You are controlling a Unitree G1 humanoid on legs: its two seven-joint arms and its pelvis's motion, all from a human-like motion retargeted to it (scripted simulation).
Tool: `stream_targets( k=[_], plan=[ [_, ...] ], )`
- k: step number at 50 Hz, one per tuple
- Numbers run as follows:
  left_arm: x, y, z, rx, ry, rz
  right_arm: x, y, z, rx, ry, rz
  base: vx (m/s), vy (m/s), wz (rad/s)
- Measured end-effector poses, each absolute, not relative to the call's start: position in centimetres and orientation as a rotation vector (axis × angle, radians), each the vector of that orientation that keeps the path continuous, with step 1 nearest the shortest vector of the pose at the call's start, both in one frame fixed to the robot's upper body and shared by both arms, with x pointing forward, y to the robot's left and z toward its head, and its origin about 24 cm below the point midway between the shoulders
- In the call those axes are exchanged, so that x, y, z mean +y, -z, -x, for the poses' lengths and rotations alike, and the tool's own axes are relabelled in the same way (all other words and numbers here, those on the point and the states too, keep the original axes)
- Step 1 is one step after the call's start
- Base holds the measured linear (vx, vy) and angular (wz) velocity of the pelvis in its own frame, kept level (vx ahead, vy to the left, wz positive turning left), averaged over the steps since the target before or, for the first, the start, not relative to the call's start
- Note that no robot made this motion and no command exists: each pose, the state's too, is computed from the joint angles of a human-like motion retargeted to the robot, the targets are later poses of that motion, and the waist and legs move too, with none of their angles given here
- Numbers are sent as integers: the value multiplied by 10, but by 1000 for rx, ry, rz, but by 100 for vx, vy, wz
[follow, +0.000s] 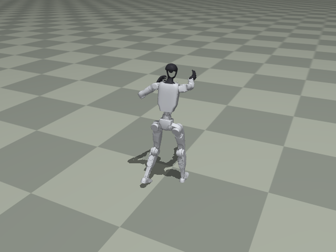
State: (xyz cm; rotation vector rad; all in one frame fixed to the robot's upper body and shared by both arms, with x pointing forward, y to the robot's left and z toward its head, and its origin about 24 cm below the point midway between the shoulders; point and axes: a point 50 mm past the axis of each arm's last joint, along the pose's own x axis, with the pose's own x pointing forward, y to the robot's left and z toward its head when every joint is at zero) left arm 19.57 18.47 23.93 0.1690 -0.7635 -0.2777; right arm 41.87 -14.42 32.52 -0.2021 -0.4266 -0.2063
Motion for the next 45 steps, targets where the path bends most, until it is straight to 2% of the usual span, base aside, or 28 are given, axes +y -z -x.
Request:
stream_targets(
  k=[3, 8, 15, 22, 28, 35, 40, 45],
  plan=[
    [194, -217, -193, -624, 231, -122, -159, -355, -413, -483, 312, 142, 84, -17, -4],
    [233, -157, -171, -318, 15, -43, -175, -394, -401, -563, 458, 14, 86, -10, -26],
    [257, -124, -144, -176, -94, -89, -209, -364, -405, -542, 491, -7, 89, 6, -37],
    [242, -139, -169, -274, -58, -113, -194, -369, -406, -540, 428, -12, 79, 15, -8],
    [197, -195, -212, -561, 167, -180, -168, -370, -409, -530, 333, 47, 74, 2, 38],
    [174, -220, -209, -685, 321, -1, -161, -340, -418, -430, 318, 175, 80, -6, 49],
    [202, -189, -196, -556, 114, 74, -192, -383, -404, -501, 498, 210, 78, -8, -7],
    [242, -140, -154, -306, -123, 61, -192, -420, -389, -624, 527, 118, 84, -3, -44]
  ],
)
